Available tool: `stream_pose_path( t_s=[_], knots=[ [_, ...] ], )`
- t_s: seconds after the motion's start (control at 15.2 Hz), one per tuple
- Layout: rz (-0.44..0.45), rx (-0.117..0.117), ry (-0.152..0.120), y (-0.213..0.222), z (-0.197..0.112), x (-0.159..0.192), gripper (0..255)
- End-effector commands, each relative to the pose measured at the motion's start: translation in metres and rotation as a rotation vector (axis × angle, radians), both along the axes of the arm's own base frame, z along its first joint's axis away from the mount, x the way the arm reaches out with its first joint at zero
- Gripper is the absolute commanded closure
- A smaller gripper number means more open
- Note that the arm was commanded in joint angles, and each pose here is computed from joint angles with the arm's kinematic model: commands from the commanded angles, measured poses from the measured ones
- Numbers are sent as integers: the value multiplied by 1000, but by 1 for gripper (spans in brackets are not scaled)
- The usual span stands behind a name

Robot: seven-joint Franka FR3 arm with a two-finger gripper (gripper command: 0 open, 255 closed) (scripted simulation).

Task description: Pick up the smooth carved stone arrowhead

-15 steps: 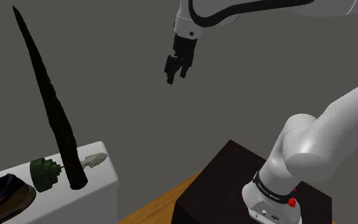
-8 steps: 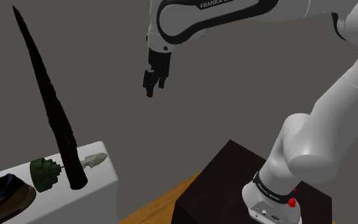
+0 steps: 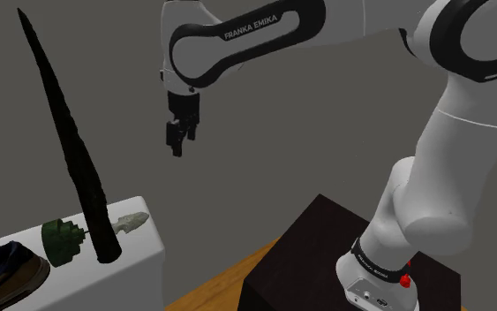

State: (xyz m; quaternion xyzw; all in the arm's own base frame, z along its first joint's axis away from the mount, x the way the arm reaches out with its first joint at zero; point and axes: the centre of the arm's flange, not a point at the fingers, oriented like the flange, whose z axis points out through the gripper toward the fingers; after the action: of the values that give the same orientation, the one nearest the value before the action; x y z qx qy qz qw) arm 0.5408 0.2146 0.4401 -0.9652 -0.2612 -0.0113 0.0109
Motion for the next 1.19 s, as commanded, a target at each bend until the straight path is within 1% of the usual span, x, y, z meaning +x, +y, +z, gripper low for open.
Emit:
stream_pose_path(
  t_s=[0.0, 0.53, 0.99, 1.12],
  knots=[
    [53, -3, 10, 23, -14, 7, 0],
    [258, -18, 49, 113, -72, 25, 0],
    [437, -31, 83, 192, -125, 24, 0],
    [454, -32, 86, 199, -135, 23, 0]
  ],
)
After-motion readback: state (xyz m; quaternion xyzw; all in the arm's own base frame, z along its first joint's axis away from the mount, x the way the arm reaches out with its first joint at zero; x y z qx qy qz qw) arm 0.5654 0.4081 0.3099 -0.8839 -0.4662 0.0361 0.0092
